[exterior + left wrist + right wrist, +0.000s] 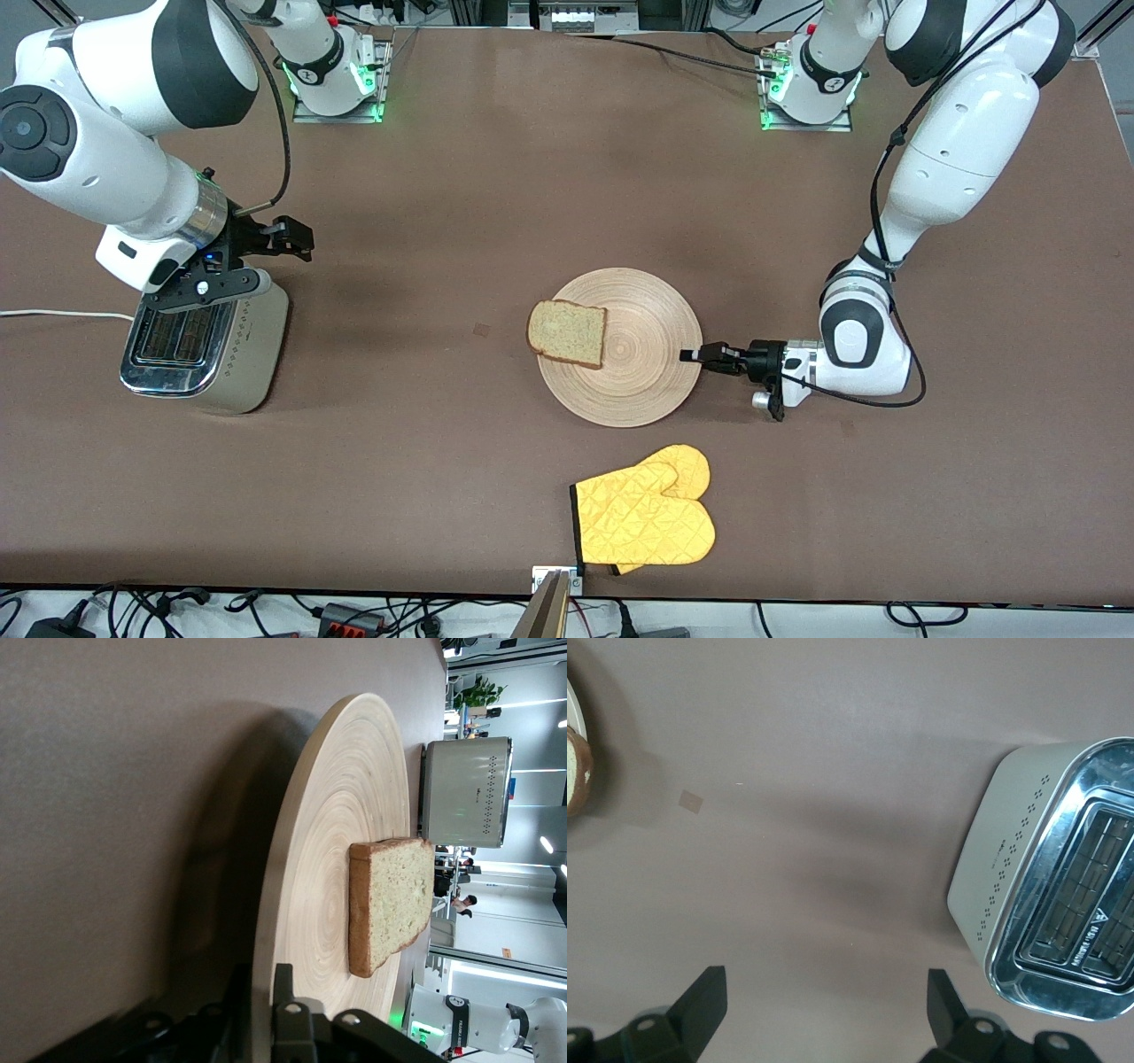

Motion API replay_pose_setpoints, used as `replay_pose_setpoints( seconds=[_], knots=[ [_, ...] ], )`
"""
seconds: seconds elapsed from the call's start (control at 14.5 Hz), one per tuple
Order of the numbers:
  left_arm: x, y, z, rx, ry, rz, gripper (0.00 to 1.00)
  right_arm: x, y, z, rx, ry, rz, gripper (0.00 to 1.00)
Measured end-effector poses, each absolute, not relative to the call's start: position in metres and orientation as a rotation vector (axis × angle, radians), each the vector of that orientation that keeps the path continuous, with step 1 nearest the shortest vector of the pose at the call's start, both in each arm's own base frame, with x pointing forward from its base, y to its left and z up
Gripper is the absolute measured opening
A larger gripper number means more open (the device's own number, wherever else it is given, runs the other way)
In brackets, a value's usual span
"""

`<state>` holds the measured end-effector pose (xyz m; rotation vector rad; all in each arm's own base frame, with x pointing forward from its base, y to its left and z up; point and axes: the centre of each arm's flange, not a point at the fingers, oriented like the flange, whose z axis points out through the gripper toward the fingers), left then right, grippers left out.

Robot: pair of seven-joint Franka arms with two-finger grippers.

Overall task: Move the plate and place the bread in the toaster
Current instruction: 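Push the plate toward the toaster with the left gripper while the right gripper approaches, then grasp the bread slice with the right gripper while the left gripper withdraws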

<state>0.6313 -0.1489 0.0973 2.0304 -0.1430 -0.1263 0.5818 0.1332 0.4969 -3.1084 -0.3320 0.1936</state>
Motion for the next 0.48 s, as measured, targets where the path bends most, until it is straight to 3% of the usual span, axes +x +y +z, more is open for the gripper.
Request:
replay_pose_setpoints(
  seconds=[0.21, 0.48],
  knots=[
    [0.637, -0.141, 0.109, 2.034, -0.145, -0.099, 0.5, 0.584, 0.133, 0.489, -3.108, -0.33, 0.216, 1.0],
    [0.659, -0.108, 0.191, 2.13, -0.312, -0.022, 0.9, 0.594, 0.146, 0.446, -3.1, -0.353, 0.293, 1.0]
  ],
)
